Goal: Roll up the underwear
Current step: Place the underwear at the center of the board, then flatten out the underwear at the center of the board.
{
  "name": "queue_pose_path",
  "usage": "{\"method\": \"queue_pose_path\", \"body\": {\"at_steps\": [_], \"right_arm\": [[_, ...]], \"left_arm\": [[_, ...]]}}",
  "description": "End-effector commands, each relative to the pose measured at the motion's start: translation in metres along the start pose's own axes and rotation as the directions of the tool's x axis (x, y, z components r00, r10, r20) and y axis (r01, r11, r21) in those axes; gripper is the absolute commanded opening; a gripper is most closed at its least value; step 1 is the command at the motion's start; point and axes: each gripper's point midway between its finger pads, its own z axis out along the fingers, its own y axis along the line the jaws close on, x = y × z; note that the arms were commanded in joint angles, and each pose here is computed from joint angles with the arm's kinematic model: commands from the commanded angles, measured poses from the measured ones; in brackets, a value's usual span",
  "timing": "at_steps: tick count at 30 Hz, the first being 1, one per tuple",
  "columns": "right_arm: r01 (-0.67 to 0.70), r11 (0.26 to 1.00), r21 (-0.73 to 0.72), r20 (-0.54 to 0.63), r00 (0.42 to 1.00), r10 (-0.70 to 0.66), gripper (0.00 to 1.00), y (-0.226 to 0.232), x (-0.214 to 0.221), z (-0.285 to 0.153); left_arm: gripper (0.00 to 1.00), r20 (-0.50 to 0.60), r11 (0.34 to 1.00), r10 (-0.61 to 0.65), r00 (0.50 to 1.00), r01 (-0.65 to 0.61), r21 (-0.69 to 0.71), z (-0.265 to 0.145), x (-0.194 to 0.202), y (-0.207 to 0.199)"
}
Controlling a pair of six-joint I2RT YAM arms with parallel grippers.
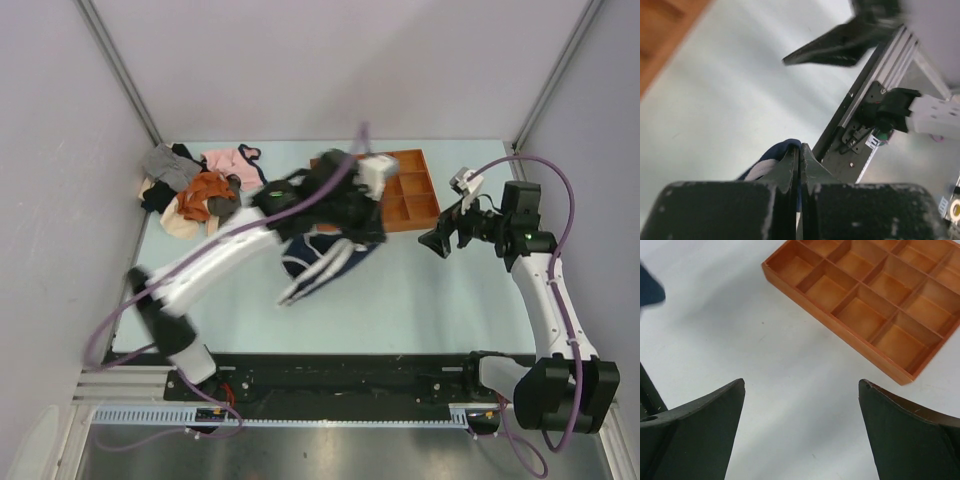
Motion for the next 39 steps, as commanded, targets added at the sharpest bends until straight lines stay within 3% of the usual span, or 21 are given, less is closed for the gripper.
{"method": "queue_pose_path", "body": {"at_steps": [1, 4, 5, 6, 7, 8, 10, 11, 14, 16, 17, 18, 20, 21, 22, 24, 25, 32, 39], "right_arm": [[0.004, 0.998, 0.062, 0.054, 0.999, -0.008, 1.0, -0.016, -0.015, -0.02], [-0.013, 0.995, 0.099, 0.068, 0.998, 0.006, 1.0, -0.025, -0.014, -0.032], [-0.012, 0.994, 0.106, 0.069, 0.998, 0.004, 1.0, -0.027, -0.014, -0.034], [-0.011, 0.994, 0.113, 0.069, 0.998, 0.004, 1.0, -0.029, -0.014, -0.036], [-0.011, 0.993, 0.117, 0.063, 0.998, 0.004, 1.0, -0.03, -0.011, -0.036], [-0.01, 0.993, 0.119, 0.058, 0.998, 0.003, 1.0, -0.031, -0.01, -0.036], [-0.02, 0.993, 0.114, 0.049, 0.999, 0.014, 1.0, -0.032, -0.006, -0.034], [-0.014, 0.995, 0.103, 0.047, 0.999, 0.009, 1.0, -0.031, -0.005, -0.033], [0.033, 0.999, 0.024, 0.047, 0.998, -0.034, 1.0, -0.02, -0.001, -0.029], [0.065, 0.996, -0.057, 0.019, 0.998, -0.064, 1.0, -0.002, 0.01, -0.024], [0.102, 0.991, -0.084, -0.007, 0.995, -0.103, 1.0, 0.005, 0.017, -0.022], [0.239, 0.959, -0.154, -0.025, 0.969, -0.245, 1.0, 0.019, 0.023, -0.012], [0.263, 0.931, -0.252, -0.121, 0.946, -0.3, 1.0, 0.04, 0.049, -0.009], [0.333, 0.883, -0.33, -0.112, 0.915, -0.387, 1.0, 0.053, 0.058, -0.003], [0.313, 0.87, -0.381, -0.136, 0.912, -0.387, 1.0, 0.064, 0.07, -0.004], [0.303, 0.835, -0.46, -0.149, 0.9, -0.409, 0.98, 0.077, 0.093, 0.0], [0.325, 0.813, -0.483, -0.143, 0.887, -0.44, 0.97, 0.079, 0.1, 0.002], [0.359, 0.788, -0.499, -0.316, 0.772, -0.552, 0.91, 0.062, 0.172, 0.014], [0.386, 0.778, -0.495, -0.339, 0.739, -0.582, 0.88, 0.053, 0.189, 0.028]], "left_arm": [[0.0, -0.346, 0.986, 0.002, 0.938, 0.055, 0.155, 0.146, 0.093, -0.028], [0.03, -0.472, 0.982, -0.008, 0.881, 0.096, 0.163, 0.196, 0.155, -0.037], [0.19, -0.488, 0.982, -0.016, 0.873, 0.105, 0.156, 0.203, 0.167, -0.036], [0.29, -0.494, 0.985, -0.033, 0.869, 0.113, 0.133, 0.209, 0.18, -0.03], [0.37, -0.456, 0.986, -0.031, 0.889, 0.101, 0.131, 0.204, 0.17, -0.03], [0.53, -0.422, 0.989, -0.034, 0.906, 0.09, 0.114, 0.2, 0.163, -0.026], [0.61, -0.326, 0.996, -0.045, 0.944, 0.067, 0.055, 0.187, 0.143, -0.009], [0.66, -0.235, 0.997, -0.032, 0.971, 0.049, 0.067, 0.162, 0.112, -0.014], [0.74, -0.067, 1.0, -0.003, 0.998, 0.005, 0.029, 0.11, 0.074, -0.001], [0.75, -0.064, 1.0, -0.015, 0.998, 0.013, -0.023, 0.096, 0.09, 0.026], [0.75, -0.01, 1.0, -0.013, 1.0, 0.012, -0.014, 0.077, 0.082, 0.027], [0.75, -0.014, 0.999, -0.028, 1.0, 0.028, -0.028, 0.072, 0.09, 0.035], [0.75, -0.051, 0.996, -0.061, 0.997, 0.057, -0.072, 0.067, 0.125, 0.059], [0.75, -0.037, 0.995, -0.068, 0.997, 0.065, -0.08, 0.06, 0.13, 0.062], [0.75, -0.082, 0.99, -0.089, 0.993, 0.08, -0.114, 0.061, 0.159, 0.075], [0.73, -0.075, 0.988, -0.117, 0.99, 0.109, -0.108, 0.059, 0.174, 0.077], [0.73, -0.113, 0.984, -0.141, 0.984, 0.127, -0.125, 0.06, 0.199, 0.084], [0.73, -0.136, 0.966, -0.199, 0.97, 0.171, -0.195, 0.067, 0.239, 0.106], [0.73, -0.192, 0.949, -0.209, 0.959, 0.151, -0.277, 0.086, 0.252, 0.124]]}}
